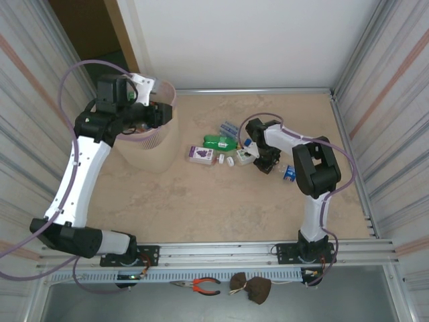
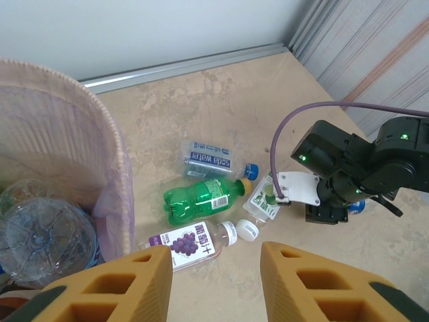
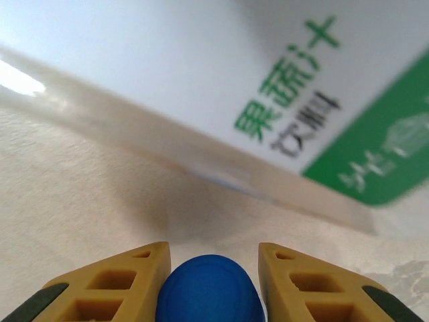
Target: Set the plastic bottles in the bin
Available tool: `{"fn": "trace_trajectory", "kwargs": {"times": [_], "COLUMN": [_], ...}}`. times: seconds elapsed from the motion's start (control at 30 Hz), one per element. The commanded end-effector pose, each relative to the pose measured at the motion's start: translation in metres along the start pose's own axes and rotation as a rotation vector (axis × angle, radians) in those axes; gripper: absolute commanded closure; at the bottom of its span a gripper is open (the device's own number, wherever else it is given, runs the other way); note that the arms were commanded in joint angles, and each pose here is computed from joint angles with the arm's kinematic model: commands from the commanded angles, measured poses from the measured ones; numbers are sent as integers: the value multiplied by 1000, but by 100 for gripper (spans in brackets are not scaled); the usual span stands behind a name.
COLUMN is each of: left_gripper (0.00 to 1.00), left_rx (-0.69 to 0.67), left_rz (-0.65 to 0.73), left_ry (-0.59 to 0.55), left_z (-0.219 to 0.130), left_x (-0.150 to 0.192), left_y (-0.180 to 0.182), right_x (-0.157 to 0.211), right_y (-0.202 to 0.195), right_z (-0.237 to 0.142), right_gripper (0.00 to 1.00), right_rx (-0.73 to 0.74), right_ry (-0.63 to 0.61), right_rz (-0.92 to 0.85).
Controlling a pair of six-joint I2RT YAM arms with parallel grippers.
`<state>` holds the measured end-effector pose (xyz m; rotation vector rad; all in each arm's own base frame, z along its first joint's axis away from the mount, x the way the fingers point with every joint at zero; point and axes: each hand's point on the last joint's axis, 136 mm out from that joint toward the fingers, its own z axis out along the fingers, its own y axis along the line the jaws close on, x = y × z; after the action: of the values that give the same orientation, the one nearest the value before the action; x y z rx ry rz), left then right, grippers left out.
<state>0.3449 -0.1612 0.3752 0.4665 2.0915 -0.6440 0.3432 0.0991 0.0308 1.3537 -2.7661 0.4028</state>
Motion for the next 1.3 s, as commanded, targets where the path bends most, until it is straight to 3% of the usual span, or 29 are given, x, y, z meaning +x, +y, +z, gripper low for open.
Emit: {"fn": "trace_trajectory", "kwargs": {"times": [0.0, 0.2, 0.37, 0.53, 0.83, 1.07, 1.27], "left_gripper": [60, 53, 47, 34, 19, 15, 12], "left_rx": [50, 120, 210, 298, 503, 662, 756], "left_rz": [36, 80, 123, 196, 378, 448, 478], "left_ry": [-80, -176, -237, -276, -273, -266, -239], "left_z": [-16, -25, -29, -32, -29, -23, -6], "left_x": [-12, -22, -29, -33, -22, -12, -2], "left_y": [-17, -32, -50, -74, -135, -175, -204], "right_x": [2, -8, -22, -31, -18, 4, 18], "right_y": [3, 10, 17, 27, 40, 52, 67], "right_z": [-37, -99, -172, -260, -393, -458, -492], "right_gripper": [69, 70, 70, 70, 71, 71, 71], "right_rx": [-21, -114, -198, -306, -506, -635, -737], "right_ry": [-85, -325, -612, -946, -1444, -1662, -1761], "right_rz": [59, 168, 228, 264, 265, 192, 92]}}
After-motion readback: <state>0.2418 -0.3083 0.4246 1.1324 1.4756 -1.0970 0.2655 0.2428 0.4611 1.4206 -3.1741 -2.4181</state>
